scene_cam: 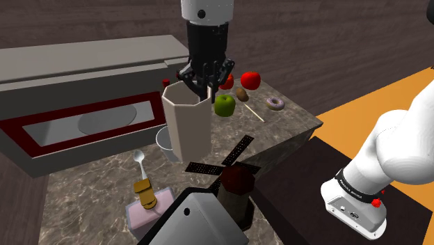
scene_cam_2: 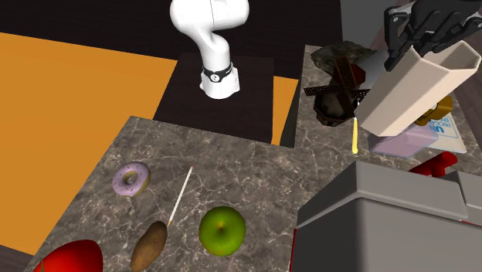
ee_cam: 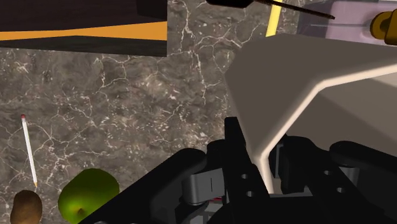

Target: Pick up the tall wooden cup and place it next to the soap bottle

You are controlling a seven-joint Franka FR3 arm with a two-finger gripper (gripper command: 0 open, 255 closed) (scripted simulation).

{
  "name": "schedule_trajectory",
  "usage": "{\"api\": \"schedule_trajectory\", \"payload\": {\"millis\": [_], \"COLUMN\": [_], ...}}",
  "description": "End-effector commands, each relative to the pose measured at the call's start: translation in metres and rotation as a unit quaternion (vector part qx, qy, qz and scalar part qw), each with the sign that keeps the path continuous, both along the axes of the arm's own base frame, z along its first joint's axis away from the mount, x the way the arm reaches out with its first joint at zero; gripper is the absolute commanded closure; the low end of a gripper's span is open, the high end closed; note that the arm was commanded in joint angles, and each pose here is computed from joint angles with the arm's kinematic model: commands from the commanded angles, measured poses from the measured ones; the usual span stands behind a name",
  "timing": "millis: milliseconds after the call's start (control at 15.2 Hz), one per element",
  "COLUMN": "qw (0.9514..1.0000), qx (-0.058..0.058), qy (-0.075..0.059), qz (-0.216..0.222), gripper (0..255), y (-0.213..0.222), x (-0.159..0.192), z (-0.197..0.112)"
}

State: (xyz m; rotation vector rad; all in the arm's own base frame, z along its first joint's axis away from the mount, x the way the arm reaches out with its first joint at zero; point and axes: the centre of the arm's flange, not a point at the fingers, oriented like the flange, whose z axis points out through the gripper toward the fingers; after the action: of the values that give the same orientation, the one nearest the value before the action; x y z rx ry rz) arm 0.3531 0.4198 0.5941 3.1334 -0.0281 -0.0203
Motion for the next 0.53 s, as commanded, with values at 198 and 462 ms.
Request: {"api": "schedule_trajectory", "payload": {"millis": [198, 462], "qw": [1.0, 1.0], "qx": [0.0, 0.0], "qy": [-0.001, -0.001], "qz": [0.0, 0.0], "gripper": [255, 255], "y": [0.001, 0.001], "x": [0.0, 0.0], "z": [-0.027, -0.048]}}
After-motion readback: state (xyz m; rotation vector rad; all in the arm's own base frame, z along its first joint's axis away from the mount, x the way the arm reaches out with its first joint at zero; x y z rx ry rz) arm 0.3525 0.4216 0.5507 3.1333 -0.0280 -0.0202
